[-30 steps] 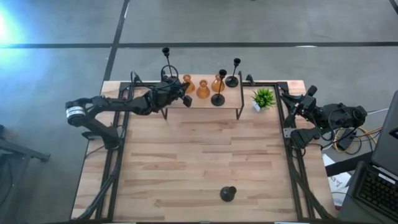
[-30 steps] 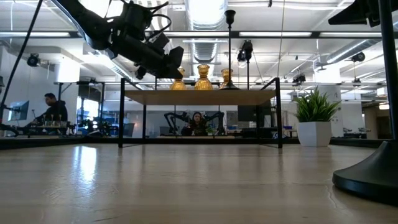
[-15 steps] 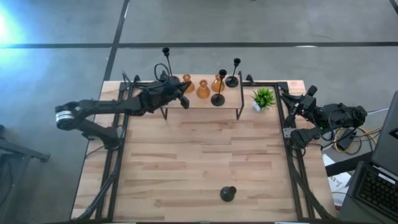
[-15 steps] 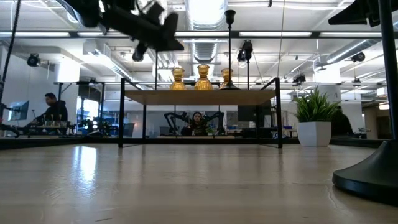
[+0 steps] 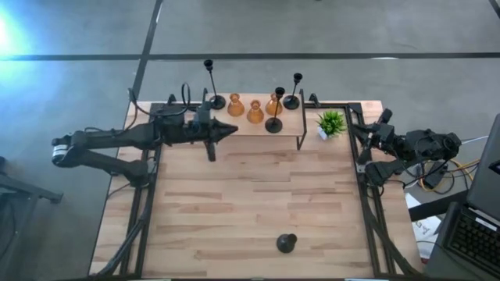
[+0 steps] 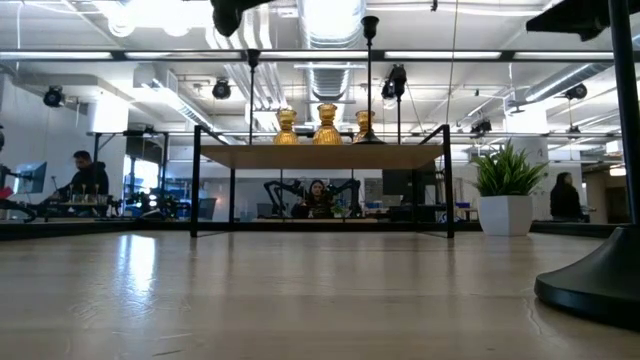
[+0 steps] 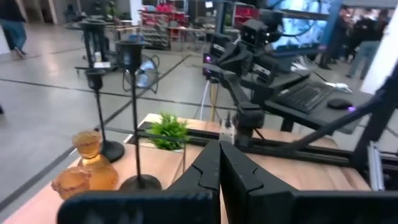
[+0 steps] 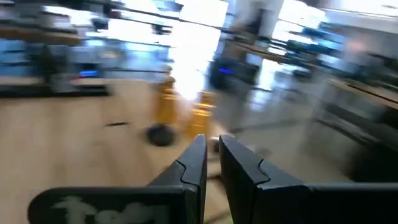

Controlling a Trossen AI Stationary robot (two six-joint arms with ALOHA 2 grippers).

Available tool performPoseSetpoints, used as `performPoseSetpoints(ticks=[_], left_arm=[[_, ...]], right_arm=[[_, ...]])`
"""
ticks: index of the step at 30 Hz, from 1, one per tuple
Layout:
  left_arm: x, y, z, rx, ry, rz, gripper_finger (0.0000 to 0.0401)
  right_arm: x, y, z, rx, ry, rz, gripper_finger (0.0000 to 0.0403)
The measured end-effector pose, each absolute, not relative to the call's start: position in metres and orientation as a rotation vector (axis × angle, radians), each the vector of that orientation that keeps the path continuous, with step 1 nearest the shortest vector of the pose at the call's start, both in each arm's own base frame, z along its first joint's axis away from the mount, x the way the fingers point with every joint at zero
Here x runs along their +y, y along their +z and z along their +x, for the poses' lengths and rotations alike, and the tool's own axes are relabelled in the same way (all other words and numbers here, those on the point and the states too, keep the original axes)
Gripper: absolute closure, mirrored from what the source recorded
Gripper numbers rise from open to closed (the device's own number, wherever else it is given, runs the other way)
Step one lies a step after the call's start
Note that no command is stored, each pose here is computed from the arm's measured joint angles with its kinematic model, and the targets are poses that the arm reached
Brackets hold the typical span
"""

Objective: Pick & Place candle stick holders
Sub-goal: Put the black candle holder on the shelf

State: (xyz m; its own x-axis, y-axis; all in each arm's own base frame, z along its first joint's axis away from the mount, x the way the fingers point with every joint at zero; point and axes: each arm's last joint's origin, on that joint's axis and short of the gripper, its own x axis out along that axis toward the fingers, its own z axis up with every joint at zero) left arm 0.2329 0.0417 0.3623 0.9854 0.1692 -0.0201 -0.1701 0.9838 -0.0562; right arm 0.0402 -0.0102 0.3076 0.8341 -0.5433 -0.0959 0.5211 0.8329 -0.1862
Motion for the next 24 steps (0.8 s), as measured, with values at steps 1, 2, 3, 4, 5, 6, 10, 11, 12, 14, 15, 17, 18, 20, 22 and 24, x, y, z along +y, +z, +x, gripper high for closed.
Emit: performPoseSetpoints(ticks=[1, 2, 3, 4, 5, 6, 10, 11, 12, 14, 15, 17, 18, 20, 22, 24], left_arm=[[0.040, 0.365, 0.231, 0.014, 0.164, -0.053, 0.0397], [0.039, 0.367, 0.229, 0.007, 0.161, -0.048, 0.0397], [0.038, 0.371, 0.227, -0.006, 0.159, -0.046, 0.0397], [0.038, 0.374, 0.224, -0.020, 0.158, -0.044, 0.0396], [0.037, 0.377, 0.223, -0.033, 0.158, -0.043, 0.0396], [0.037, 0.380, 0.221, -0.046, 0.159, -0.042, 0.0396], [0.037, 0.386, 0.216, -0.072, 0.159, -0.040, 0.0395], [0.036, 0.386, 0.216, -0.078, 0.158, -0.040, 0.0395], [0.036, 0.387, 0.215, -0.080, 0.158, -0.039, 0.0395], [0.036, 0.387, 0.215, -0.082, 0.158, -0.040, 0.0395], [0.036, 0.387, 0.215, -0.082, 0.158, -0.040, 0.0395], [0.036, 0.388, 0.214, -0.085, 0.158, -0.040, 0.0394], [0.036, 0.388, 0.213, -0.087, 0.158, -0.040, 0.0394], [0.036, 0.390, 0.211, -0.095, 0.158, -0.040, 0.0394], [0.035, 0.392, 0.208, -0.105, 0.158, -0.031, 0.0394], [0.034, 0.395, 0.203, -0.119, 0.159, -0.014, 0.0394]], right_arm=[[-0.008, 0.308, 0.042, 0.151, -0.500, -0.167, 0.0365], [-0.006, 0.308, 0.045, 0.159, -0.435, -0.177, 0.0365], [-0.003, 0.308, 0.049, 0.167, -0.383, -0.183, 0.0365], [-0.001, 0.308, 0.054, 0.175, -0.343, -0.179, 0.0367], [0.003, 0.308, 0.061, 0.184, -0.304, -0.160, 0.0371], [0.006, 0.307, 0.068, 0.206, -0.266, -0.149, 0.0376], [0.021, 0.298, 0.103, 0.340, -0.155, -0.152, 0.0393], [0.024, 0.294, 0.111, 0.374, -0.152, -0.155, 0.0394], [0.027, 0.291, 0.118, 0.403, -0.152, -0.155, 0.0395], [0.032, 0.284, 0.129, 0.456, -0.136, -0.139, 0.0395], [0.036, 0.281, 0.134, 0.481, -0.108, -0.120, 0.0395], [0.045, 0.274, 0.143, 0.516, -0.034, -0.062, 0.0395], [0.050, 0.269, 0.145, 0.546, 0.007, -0.034, 0.0395], [0.060, 0.261, 0.148, 0.585, 0.059, 0.018, 0.0395], [0.072, 0.255, 0.148, 0.598, 0.102, 0.068, 0.0395], [0.087, 0.249, 0.147, 0.600, 0.146, 0.108, 0.0395]])
